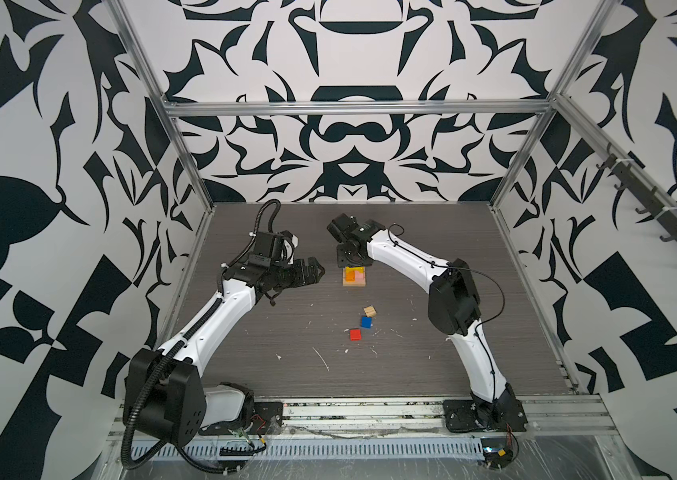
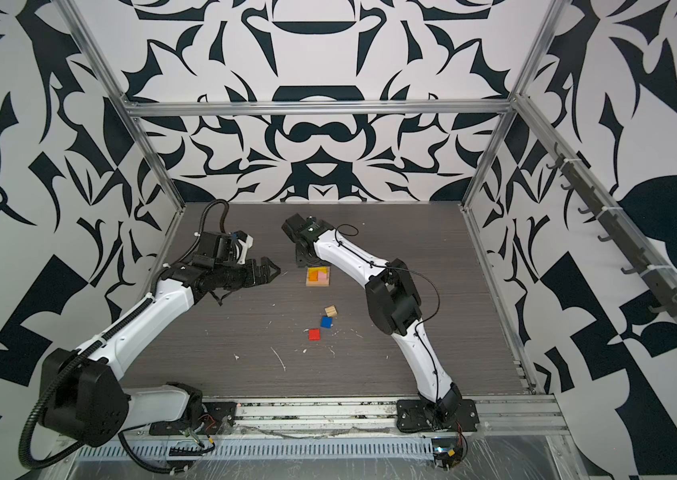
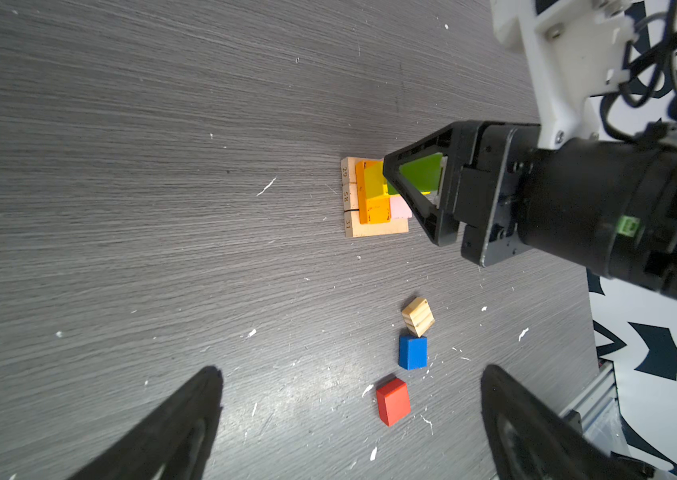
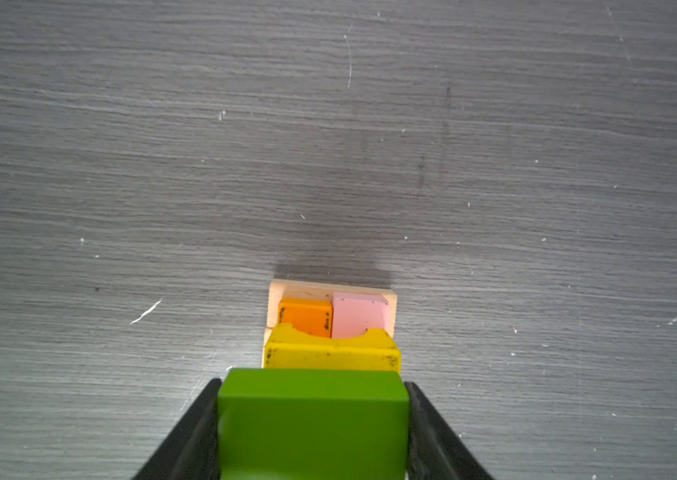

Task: Build the wood block tower
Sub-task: 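Carry the green block over the yellow arch with the right gripper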

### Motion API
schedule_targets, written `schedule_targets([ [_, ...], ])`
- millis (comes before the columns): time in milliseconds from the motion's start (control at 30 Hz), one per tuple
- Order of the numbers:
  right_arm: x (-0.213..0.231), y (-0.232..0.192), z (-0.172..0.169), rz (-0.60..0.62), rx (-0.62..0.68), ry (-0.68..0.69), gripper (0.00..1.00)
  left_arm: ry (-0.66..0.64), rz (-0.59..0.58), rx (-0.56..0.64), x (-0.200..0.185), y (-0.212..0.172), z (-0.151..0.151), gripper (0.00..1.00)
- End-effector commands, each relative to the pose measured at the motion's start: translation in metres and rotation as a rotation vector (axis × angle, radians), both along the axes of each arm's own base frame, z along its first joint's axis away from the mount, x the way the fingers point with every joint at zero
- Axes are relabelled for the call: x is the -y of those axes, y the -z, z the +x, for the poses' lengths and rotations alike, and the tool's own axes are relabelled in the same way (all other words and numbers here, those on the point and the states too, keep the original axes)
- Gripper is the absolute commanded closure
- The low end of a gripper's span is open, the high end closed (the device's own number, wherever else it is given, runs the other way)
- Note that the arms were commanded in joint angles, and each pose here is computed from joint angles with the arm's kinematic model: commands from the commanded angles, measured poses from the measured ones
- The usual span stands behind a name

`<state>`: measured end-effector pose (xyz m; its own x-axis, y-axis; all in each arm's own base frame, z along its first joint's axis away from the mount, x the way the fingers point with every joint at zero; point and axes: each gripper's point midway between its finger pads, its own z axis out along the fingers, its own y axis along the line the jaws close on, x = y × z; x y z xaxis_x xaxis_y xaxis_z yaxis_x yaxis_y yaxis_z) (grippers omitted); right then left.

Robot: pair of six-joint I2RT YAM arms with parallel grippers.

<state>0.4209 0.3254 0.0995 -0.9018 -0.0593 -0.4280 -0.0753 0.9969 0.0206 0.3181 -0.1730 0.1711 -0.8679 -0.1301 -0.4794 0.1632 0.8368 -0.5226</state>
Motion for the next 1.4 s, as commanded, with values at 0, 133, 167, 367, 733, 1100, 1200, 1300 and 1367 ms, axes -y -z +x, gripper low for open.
schedule_targets([
  [0,0.004,-0.023,0.008,0.012,0.048,0.029,0.47,0.006,-0.006,0.016,-0.001,-0.008,-0.002,0.01],
  [133,0.005,-0.019,0.008,0.007,0.042,0.036,0.47,0.004,-0.007,0.015,-0.002,-0.008,-0.002,0.0],
  [167,0.006,-0.02,0.008,0.008,0.044,0.04,0.47,0.005,-0.006,0.015,-0.001,-0.008,-0.002,0.01],
  [367,0.009,-0.016,0.01,0.012,0.044,0.056,0.47,0.005,-0.005,0.017,-0.002,-0.008,-0.002,0.0],
  [733,0.007,-0.008,0.009,0.025,0.028,0.06,0.47,-0.001,-0.001,0.018,-0.003,-0.008,-0.002,0.01],
  [1100,0.006,-0.004,0.008,0.024,0.021,0.061,0.46,-0.002,-0.004,0.016,-0.002,-0.008,-0.001,0.0],
  [1200,0.006,-0.003,0.008,0.023,0.019,0.063,0.46,-0.001,-0.006,0.014,-0.002,-0.008,-0.001,0.01],
  [1300,0.007,0.0,0.007,0.018,0.012,0.064,0.46,-0.001,-0.008,0.01,-0.001,-0.007,0.0,0.0],
  [1367,0.007,0.0,0.007,0.018,0.012,0.063,0.46,0.0,-0.008,0.009,-0.001,-0.007,0.0,0.01],
])
